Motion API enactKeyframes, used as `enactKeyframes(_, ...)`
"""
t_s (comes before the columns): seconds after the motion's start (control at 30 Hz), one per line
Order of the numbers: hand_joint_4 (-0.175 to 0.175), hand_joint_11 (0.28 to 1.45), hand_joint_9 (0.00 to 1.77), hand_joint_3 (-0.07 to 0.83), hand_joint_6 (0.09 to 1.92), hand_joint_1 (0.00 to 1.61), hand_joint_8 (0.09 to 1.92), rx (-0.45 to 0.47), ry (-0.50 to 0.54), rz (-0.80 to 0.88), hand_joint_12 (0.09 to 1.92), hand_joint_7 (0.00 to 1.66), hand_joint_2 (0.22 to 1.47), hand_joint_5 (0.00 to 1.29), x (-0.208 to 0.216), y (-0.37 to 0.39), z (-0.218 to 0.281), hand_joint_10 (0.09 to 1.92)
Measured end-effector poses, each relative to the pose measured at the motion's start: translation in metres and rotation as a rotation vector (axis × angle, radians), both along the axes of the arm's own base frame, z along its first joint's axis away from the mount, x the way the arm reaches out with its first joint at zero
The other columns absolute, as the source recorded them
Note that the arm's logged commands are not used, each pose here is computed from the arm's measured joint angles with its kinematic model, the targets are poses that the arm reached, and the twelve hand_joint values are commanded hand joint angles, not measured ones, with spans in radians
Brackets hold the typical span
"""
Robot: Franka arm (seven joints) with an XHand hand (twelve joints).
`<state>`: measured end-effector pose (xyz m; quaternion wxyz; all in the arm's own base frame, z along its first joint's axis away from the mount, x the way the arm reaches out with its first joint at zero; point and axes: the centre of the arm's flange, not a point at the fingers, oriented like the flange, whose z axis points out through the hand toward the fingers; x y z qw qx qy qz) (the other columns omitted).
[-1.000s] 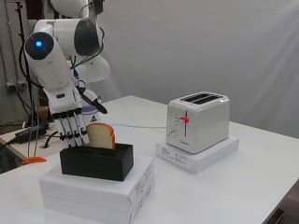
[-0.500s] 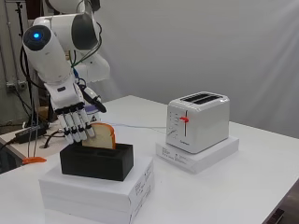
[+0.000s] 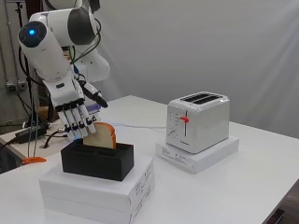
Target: Teleoperate dual arm-hand system to toast a bread
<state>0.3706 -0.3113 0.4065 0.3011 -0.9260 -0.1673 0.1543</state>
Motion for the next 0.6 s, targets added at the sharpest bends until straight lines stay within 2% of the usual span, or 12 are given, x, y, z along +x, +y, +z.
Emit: enactKeyframes(0.6, 0.056, 0.49, 0.59, 0.005, 0.09, 0.43, 0.09, -0.039, 0.041, 0.006, 0.09, 0.53, 0.94, 0.51, 0.014, 0.007, -0.007, 0.09)
